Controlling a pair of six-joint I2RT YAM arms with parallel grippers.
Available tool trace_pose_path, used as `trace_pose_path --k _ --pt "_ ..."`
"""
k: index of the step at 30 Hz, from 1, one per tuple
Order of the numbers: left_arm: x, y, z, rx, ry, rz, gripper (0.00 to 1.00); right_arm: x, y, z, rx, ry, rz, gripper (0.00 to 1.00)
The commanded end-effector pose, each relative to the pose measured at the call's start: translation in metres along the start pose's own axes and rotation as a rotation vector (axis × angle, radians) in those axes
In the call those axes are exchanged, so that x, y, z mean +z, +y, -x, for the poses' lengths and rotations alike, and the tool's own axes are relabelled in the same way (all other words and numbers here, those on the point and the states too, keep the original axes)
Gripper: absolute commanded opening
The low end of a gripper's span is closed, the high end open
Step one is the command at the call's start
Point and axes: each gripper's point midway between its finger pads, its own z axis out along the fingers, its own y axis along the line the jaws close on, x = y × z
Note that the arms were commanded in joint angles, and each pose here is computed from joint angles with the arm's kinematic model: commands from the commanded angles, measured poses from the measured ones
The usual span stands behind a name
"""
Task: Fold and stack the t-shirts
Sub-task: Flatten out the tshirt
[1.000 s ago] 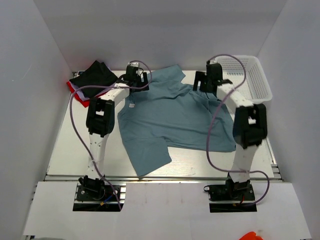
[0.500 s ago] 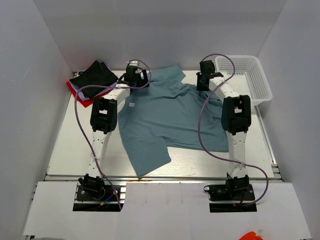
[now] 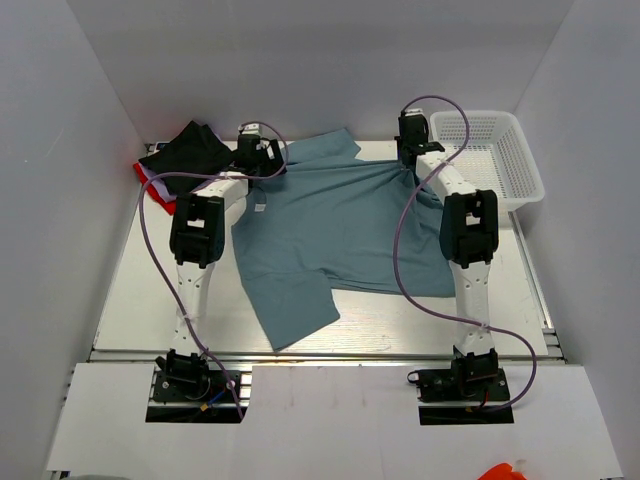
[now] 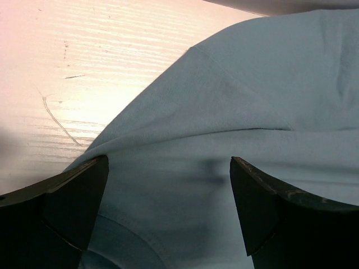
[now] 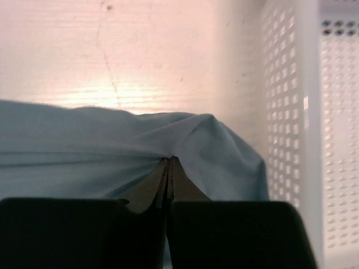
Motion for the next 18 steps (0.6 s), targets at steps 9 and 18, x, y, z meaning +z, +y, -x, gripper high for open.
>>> trace_pose_path --k 9,18 --pt "0.006 0.039 -0.010 0.003 0.046 0.106 1.00 0.000 -0.062 0.103 -0.174 -0.351 -0.337 0.16" --pt "-0.005 0.027 0.057 0.002 -0.063 0.068 1.00 -0.061 -0.004 0.129 -0.107 -0.377 0.062 0.90"
